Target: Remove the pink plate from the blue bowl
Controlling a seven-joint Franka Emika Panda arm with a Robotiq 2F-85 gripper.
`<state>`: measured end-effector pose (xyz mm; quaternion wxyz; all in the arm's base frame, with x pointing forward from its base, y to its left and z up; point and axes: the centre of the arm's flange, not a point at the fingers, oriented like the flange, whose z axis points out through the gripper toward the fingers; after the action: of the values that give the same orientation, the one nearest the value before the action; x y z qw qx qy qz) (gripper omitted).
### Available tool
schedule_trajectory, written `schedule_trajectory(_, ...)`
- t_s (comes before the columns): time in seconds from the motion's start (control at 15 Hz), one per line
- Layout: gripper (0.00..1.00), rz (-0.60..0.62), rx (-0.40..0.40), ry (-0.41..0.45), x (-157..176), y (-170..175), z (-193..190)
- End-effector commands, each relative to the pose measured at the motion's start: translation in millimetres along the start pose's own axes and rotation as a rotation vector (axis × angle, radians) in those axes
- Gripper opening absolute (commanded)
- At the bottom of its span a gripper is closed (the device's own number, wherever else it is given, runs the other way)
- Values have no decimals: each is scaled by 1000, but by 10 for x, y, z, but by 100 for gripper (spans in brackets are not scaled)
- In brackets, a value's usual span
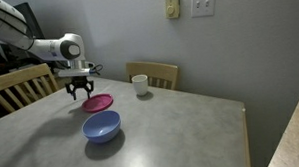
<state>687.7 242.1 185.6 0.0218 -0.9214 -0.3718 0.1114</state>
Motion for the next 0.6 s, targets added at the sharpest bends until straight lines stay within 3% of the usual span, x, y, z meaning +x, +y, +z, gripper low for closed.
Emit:
schedule_trajectory(0.0, 100, 8, -32, -54, -93, -32, -195)
schedule_trajectory(0.27, 100, 2, -63, -129, -208, -179, -399)
schedule_trajectory(0.53, 100, -13, -105, -147, -309, -333, -645)
